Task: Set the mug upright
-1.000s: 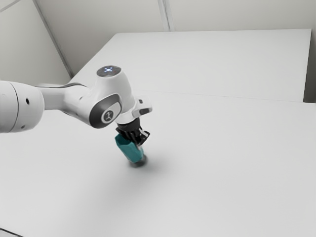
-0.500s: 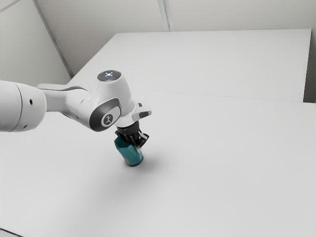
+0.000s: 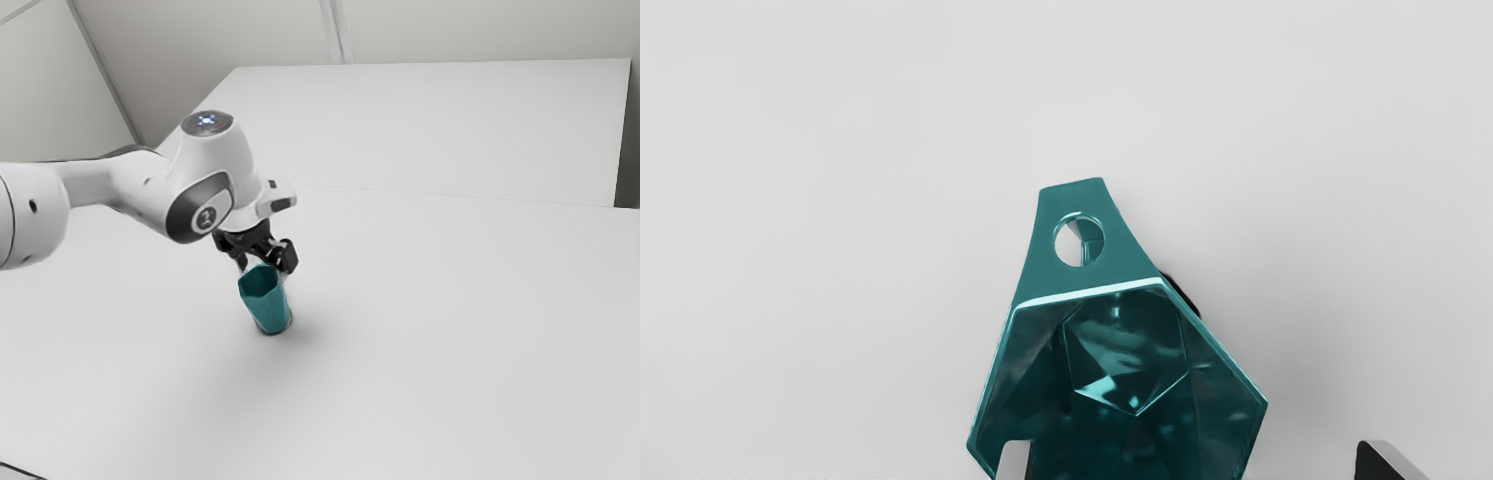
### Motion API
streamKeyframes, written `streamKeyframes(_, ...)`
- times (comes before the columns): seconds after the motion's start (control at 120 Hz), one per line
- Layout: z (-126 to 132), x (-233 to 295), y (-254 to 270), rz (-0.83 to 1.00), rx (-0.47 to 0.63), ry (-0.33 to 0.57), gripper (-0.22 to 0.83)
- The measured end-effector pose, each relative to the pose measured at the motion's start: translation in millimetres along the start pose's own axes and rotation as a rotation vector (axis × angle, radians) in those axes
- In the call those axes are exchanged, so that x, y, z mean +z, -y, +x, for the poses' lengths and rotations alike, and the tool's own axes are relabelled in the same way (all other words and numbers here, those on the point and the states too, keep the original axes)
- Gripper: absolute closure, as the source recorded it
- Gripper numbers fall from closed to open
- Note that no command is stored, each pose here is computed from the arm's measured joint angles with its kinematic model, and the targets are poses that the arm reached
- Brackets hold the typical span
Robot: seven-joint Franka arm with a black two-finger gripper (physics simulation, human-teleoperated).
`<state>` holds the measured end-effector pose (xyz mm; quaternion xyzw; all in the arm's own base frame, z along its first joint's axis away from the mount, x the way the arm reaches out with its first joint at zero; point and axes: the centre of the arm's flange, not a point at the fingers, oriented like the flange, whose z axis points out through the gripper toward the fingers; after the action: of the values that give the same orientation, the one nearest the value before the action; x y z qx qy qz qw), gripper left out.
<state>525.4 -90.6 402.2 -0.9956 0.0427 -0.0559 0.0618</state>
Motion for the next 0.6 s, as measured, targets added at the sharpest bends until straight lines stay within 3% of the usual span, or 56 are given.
streamKeyframes(0.133,10,-31,-3,-0.014,-0.019,0.003,0.05)
streamKeyframes(0.35,54,-137,12,-0.071,-0.070,-0.043,0.02)
streamKeyframes(0.6,58,-208,28,-0.079,-0.084,-0.008,0.01)
